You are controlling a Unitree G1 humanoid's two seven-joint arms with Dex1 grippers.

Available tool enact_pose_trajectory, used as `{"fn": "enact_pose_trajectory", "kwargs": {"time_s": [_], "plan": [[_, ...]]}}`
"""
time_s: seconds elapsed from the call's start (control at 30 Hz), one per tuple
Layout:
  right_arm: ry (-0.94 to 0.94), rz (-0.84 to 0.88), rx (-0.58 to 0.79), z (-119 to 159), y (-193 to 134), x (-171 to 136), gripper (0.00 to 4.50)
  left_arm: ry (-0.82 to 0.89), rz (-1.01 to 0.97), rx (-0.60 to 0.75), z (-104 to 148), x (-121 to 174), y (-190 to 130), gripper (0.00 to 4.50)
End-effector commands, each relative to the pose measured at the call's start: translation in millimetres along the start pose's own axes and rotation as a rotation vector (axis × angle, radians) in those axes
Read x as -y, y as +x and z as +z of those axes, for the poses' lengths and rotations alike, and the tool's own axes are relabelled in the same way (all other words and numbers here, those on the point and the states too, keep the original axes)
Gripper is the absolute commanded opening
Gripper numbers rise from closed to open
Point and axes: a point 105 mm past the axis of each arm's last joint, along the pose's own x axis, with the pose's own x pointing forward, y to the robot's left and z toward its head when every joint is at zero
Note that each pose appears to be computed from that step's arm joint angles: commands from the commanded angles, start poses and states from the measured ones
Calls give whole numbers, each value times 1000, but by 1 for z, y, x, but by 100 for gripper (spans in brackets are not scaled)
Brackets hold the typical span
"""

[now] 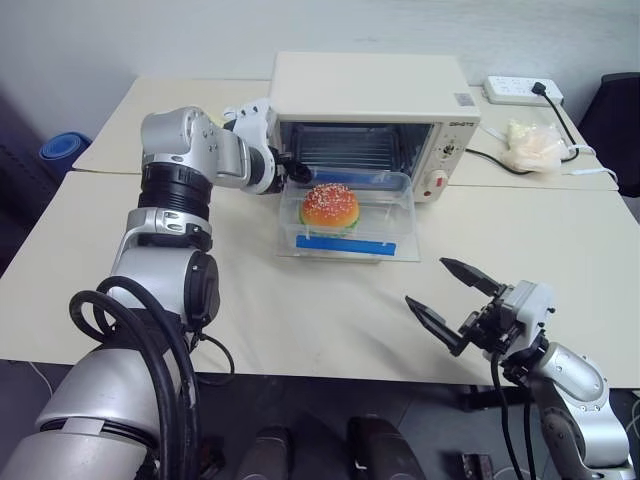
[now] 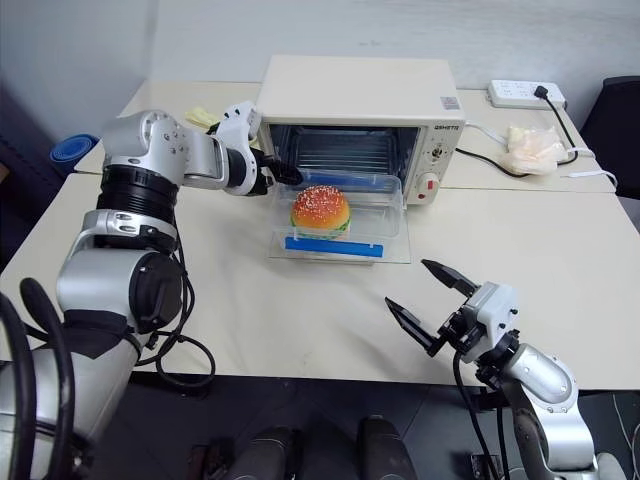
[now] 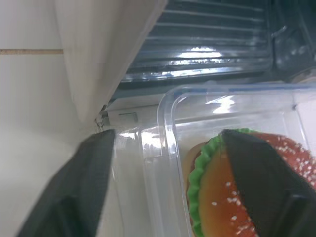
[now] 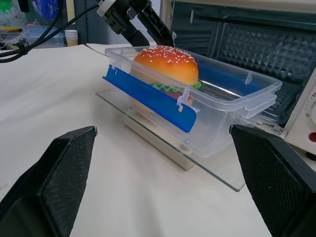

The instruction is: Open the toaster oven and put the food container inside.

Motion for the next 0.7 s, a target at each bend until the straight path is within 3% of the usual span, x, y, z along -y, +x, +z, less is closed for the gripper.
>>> {"fn": "enact_pose_trajectory", "kwargs": {"time_s": [0.03,0.17,0.23,0.43,0.57,0.63,0.7], "plan": [[-31,-19,51,18,3,8,450,22,-88,141,29,4,-25,447],[20,31,45,24,8,6,450,82,-208,210,25,-18,-54,447],[44,86,1,21,10,0,411,150,-271,237,16,-32,-68,408],[51,180,-129,3,24,-6,219,468,-419,246,-34,-51,-83,233],[12,224,-195,-11,40,-1,79,785,-608,160,-93,-33,-80,104],[11,243,-207,-14,46,2,9,764,-661,182,-102,-24,-76,42],[-2,257,-218,-17,55,6,0,731,-687,217,-105,-15,-69,4]]}}
